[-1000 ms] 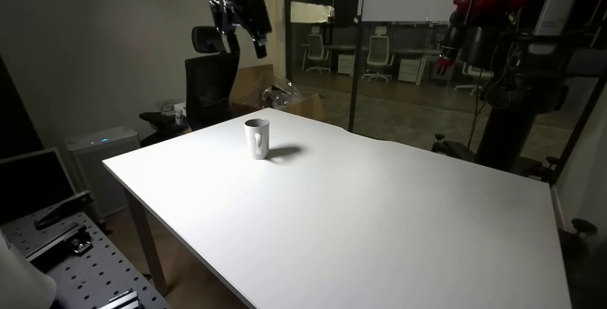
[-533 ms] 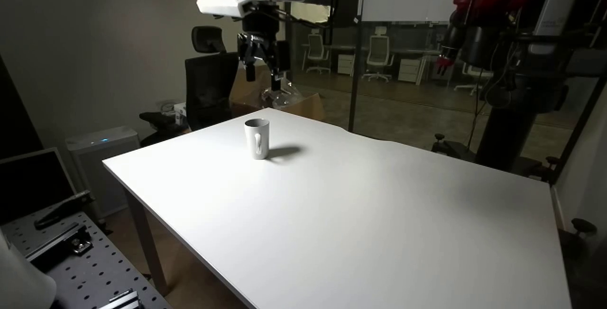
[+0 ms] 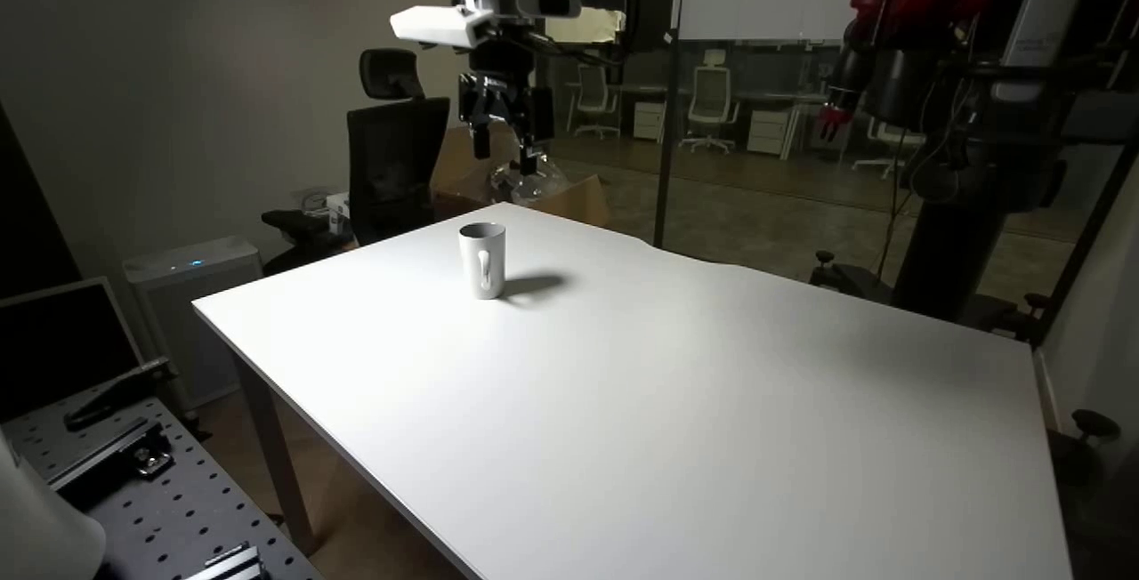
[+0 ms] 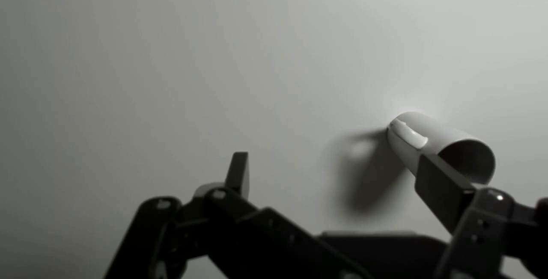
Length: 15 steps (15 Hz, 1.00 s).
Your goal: Move the white mug to the center of the table
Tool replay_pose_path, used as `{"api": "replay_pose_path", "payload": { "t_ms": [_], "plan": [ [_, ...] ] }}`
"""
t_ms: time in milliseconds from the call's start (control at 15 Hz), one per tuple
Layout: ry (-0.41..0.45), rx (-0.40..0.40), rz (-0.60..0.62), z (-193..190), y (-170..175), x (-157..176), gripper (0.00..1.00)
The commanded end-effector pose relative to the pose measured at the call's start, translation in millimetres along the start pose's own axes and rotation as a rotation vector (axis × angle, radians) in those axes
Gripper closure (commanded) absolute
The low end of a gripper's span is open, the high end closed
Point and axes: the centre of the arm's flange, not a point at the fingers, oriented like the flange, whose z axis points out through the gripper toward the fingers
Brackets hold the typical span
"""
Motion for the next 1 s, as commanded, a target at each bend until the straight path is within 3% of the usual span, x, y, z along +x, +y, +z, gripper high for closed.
{"api": "replay_pose_path", "payload": {
  "t_ms": [0, 400, 533, 600, 933],
  "plan": [
    [-0.031, -0.006, 0.004, 21, -30, 82, 0.0],
    [-0.199, -0.02, -0.109, 99, -103, 147, 0.0],
    [-0.228, -0.051, -0.13, 124, -126, 148, 0.0],
    [-0.201, -0.019, -0.139, 115, -104, 113, 0.0],
    [-0.214, -0.062, -0.155, 137, -125, 125, 0.0]
  ]
}}
